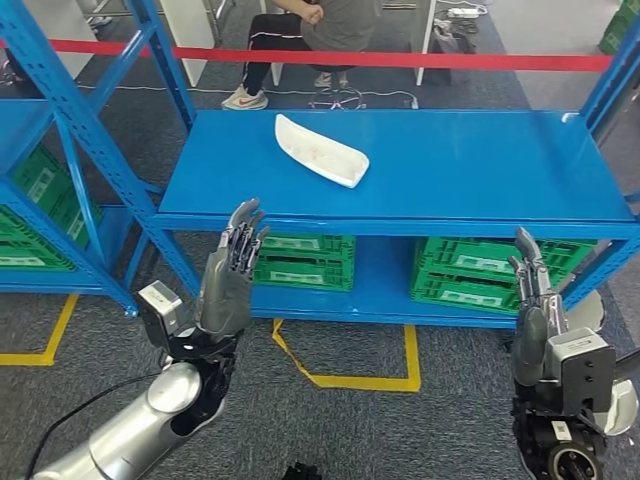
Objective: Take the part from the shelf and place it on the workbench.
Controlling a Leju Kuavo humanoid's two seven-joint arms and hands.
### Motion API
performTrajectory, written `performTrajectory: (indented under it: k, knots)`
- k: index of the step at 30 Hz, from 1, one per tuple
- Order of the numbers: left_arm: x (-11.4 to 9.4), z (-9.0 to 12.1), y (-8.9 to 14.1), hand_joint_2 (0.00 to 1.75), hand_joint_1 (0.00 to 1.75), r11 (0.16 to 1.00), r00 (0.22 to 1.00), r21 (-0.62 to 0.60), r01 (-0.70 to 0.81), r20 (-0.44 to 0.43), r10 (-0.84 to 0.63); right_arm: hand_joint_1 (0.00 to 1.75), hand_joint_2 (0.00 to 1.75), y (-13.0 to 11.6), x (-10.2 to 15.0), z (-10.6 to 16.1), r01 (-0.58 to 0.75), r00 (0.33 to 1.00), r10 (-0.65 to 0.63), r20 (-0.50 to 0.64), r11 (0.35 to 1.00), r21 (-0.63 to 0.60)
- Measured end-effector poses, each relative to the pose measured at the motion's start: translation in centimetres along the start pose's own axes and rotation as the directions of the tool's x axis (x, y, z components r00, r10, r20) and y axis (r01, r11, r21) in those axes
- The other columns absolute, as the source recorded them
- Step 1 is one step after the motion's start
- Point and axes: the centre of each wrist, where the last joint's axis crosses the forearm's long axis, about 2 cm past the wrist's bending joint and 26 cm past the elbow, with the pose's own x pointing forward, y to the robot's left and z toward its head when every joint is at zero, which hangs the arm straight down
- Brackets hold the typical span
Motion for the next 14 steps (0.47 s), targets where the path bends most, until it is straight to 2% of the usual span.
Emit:
performTrajectory:
  k: [14]
  knots:
    - [0.00, -0.20, -0.15, 0.00, 0.00, 1.000, 1.000, 0.002, -0.004, 0.004, 0.004, 0.00, 0.00, 0.05, -0.11, 0.23, 0.001, 1.000, -0.001, -0.003, 1.000, -0.002]
